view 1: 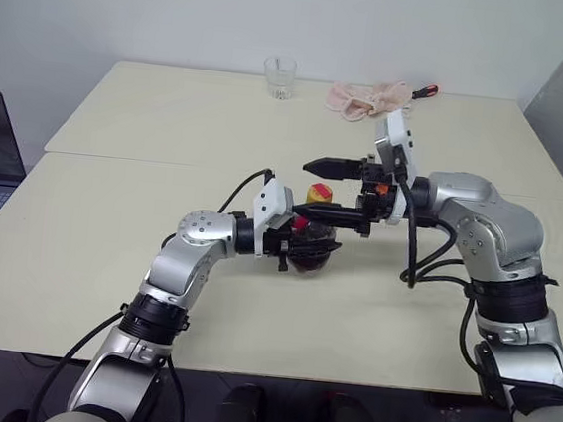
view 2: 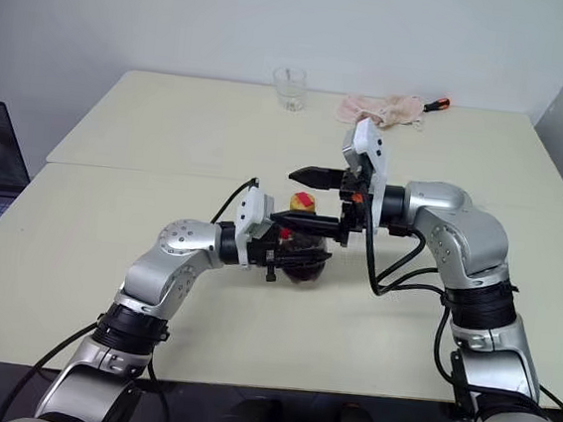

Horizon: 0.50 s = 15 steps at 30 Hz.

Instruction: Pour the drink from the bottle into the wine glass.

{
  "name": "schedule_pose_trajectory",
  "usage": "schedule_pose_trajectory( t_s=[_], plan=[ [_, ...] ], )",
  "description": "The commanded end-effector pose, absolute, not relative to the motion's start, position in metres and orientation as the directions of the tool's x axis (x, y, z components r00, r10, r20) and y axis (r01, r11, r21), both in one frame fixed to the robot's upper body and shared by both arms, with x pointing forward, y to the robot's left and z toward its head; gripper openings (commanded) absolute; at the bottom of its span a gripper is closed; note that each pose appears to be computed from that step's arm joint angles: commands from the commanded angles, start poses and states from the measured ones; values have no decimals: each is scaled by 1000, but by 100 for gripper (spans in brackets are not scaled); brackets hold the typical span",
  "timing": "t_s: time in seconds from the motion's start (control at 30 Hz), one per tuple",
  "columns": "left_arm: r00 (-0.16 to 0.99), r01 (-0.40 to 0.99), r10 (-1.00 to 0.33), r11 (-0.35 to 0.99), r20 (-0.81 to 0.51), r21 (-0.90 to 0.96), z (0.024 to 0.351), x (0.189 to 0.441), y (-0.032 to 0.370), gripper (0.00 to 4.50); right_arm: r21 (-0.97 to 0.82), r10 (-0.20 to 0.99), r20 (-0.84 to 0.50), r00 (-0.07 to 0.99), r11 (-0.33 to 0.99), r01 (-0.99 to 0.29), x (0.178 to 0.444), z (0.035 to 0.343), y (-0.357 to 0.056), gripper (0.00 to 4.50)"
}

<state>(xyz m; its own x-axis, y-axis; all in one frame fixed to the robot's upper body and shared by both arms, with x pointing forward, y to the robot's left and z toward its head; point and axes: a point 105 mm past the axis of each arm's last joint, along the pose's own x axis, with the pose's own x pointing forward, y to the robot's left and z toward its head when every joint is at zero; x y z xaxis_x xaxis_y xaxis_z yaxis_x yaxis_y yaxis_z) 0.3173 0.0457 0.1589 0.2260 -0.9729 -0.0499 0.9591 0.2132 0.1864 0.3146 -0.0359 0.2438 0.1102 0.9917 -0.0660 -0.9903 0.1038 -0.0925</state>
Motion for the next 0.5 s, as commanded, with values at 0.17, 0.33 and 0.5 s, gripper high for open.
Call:
schedule_pose_trajectory(
  t_s=[0.17, 0.33, 0.5],
  plan=[
    [196, 952, -981, 192, 6, 240, 175, 310, 40, 167, -156, 992, -48, 117, 108, -982, 321, 257, -31, 450],
    [199, 951, -980, 195, 6, 241, 175, 310, 40, 166, -162, 991, -41, 130, 122, -979, 328, 259, -30, 450],
    [203, 950, -979, 198, 5, 241, 175, 310, 40, 166, -158, 990, -51, 130, 120, -980, 328, 258, -35, 450]
  ],
)
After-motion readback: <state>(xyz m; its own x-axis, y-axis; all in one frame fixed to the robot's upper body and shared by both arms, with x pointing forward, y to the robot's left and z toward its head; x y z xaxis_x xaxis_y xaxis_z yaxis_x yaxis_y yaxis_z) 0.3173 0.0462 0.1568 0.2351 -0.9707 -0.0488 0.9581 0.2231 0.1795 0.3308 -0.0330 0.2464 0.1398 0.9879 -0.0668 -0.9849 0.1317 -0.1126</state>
